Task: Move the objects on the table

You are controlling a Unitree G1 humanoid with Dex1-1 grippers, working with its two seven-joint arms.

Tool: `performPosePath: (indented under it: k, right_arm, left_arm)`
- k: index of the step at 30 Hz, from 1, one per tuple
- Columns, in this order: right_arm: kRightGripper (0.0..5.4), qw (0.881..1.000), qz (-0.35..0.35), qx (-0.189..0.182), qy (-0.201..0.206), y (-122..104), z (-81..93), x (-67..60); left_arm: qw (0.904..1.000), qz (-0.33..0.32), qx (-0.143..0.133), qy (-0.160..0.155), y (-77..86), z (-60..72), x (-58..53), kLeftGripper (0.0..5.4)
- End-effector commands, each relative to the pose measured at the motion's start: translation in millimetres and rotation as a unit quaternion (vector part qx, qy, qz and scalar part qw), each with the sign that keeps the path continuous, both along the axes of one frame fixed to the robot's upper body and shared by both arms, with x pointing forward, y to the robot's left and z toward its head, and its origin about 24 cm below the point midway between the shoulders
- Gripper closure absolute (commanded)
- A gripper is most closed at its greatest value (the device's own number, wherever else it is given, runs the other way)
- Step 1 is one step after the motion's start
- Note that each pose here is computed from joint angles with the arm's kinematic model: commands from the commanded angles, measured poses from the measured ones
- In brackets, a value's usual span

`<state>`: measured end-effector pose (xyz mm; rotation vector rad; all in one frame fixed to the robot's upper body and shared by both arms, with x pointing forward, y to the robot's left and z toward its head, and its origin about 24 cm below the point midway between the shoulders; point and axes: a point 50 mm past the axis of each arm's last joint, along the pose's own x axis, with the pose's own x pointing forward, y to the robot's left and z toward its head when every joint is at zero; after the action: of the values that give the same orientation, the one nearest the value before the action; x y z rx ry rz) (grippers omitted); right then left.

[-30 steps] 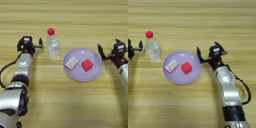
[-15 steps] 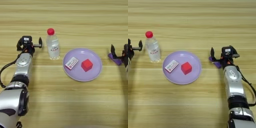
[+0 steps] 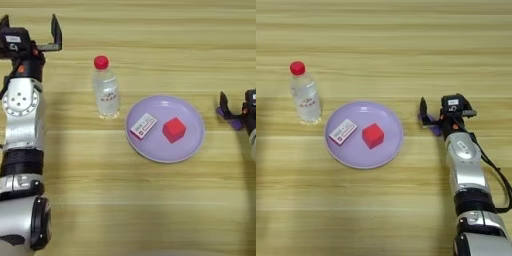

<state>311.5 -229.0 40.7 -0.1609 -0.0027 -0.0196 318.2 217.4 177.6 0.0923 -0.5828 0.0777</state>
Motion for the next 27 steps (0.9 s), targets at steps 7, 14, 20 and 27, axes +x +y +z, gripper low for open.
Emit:
performPosePath:
  k: [7,14,20,27]
  right_arm:
    - [0.03,1.000,0.003,0.007,-0.003,7,3.0,6.4]
    - [0.03,1.000,-0.018,0.024,-0.004,5,3.3,7.6]
    - [0.03,1.000,-0.018,0.025,-0.004,8,3.0,7.9]
    - [0.03,1.000,-0.013,0.022,-0.004,12,2.9,8.3]
  left_arm:
    - [0.9496,-0.309,0.048,0.021,-127.4,21.4,-63.9,0.00]
    - [0.9057,-0.391,0.089,0.136,-176.3,-34.4,-64.0,0.00]
    - [0.8853,-0.397,0.113,0.214,-189.4,-80.6,-50.8,0.00]
    - [0.8697,-0.387,0.124,0.280,-191.8,-126.3,-42.2,0.00]
